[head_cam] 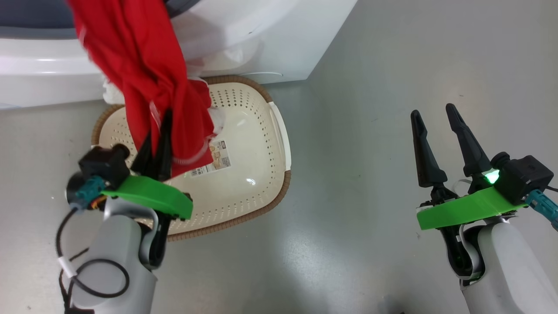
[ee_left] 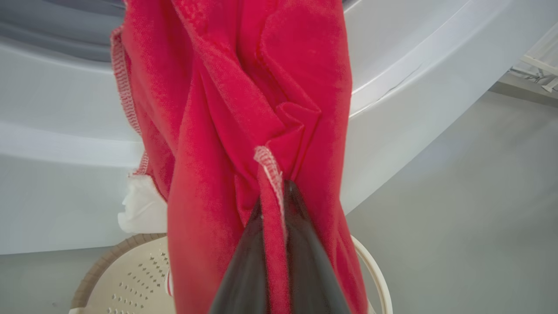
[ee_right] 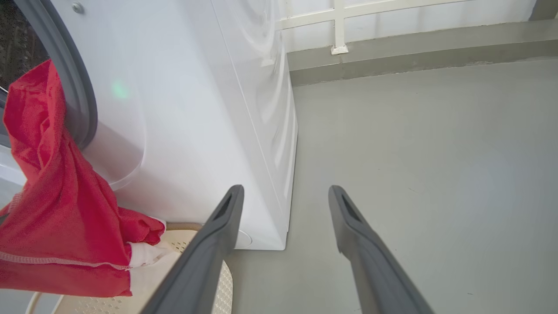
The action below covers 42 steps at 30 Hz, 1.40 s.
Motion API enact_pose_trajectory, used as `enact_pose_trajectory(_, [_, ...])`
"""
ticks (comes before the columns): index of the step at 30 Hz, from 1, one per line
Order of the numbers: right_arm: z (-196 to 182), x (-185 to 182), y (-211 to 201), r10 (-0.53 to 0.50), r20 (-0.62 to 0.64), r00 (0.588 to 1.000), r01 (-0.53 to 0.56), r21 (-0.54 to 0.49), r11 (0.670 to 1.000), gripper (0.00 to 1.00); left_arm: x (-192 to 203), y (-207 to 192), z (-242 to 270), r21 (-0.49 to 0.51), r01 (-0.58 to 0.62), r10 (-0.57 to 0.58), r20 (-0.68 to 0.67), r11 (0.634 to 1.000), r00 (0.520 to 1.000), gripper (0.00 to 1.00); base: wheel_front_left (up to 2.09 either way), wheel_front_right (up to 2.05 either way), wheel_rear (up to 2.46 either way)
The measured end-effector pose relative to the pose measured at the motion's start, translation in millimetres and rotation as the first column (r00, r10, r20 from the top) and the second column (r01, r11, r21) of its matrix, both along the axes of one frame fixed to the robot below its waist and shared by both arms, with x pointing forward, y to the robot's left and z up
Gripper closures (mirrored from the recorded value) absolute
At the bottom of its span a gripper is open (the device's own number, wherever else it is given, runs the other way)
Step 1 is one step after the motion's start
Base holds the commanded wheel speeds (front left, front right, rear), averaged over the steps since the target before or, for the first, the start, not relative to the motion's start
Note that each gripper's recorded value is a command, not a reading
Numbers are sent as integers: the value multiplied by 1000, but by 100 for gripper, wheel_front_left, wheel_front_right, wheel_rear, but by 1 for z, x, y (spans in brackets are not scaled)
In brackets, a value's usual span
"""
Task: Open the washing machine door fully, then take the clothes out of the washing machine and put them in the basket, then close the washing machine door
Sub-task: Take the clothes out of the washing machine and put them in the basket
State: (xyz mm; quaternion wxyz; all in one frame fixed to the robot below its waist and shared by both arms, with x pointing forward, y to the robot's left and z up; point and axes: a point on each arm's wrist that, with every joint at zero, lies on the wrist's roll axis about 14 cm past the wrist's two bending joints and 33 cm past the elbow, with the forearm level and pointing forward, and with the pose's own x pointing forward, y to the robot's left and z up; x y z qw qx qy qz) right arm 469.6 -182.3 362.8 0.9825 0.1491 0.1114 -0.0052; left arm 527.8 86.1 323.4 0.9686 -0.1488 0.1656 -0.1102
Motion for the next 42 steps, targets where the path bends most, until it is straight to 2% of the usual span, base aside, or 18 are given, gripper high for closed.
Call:
enact_pose_trajectory(15, [-15, -4, -6, -12, -38, 999, 11, -11, 1000, 0, -45, -5, -77, 35, 42, -32, -257, 998, 966, 100, 0, 0, 0])
enact_pose_trajectory(22, [-24, 2, -9, -20, -48, 999, 20, -10, 1000, 0, -36, -2, -96, 45, 39, -25, -289, 998, 957, 100, 0, 0, 0])
enact_pose_trajectory(33, [-37, 4, -16, -35, -71, 997, 34, -18, 999, 0, -42, -14, -128, 33, 71, -54, -378, 997, 924, 100, 0, 0, 0])
enact_pose_trajectory(35, [-39, 4, -17, -37, -75, 996, 35, -20, 999, 0, -40, -15, -130, 30, 69, -53, -379, 997, 924, 97, 0, 0, 0])
enact_pose_trajectory(37, [-40, 3, -17, -38, -78, 996, 36, -21, 999, 0, -41, -15, -132, 30, 68, -52, -385, 997, 922, 87, 0, 0, 0])
enact_pose_trajectory(38, [-40, 3, -17, -38, -78, 996, 36, -21, 999, 0, -41, -14, -132, 31, 67, -50, -387, 997, 921, 77, 0, 0, 0])
enact_pose_trajectory(39, [-40, 3, -18, -38, -78, 996, 36, -21, 999, 0, -41, -13, -132, 31, 64, -47, -387, 997, 921, 59, 0, 0, 0])
enact_pose_trajectory(40, [-40, 3, -17, -38, -78, 996, 36, -21, 999, 0, -40, -12, -132, 32, 61, -44, -387, 998, 921, 47, 0, 0, 0])
enact_pose_trajectory(41, [-40, 3, -17, -37, -77, 996, 36, -20, 999, 0, -40, -11, -131, 33, 56, -39, -385, 998, 922, 17, 0, 0, 0])
enact_pose_trajectory(42, [-39, 3, -17, -37, -76, 996, 36, -20, 999, 0, -39, -10, -131, 33, 52, -35, -384, 998, 923, 0, 0, 0, 0])
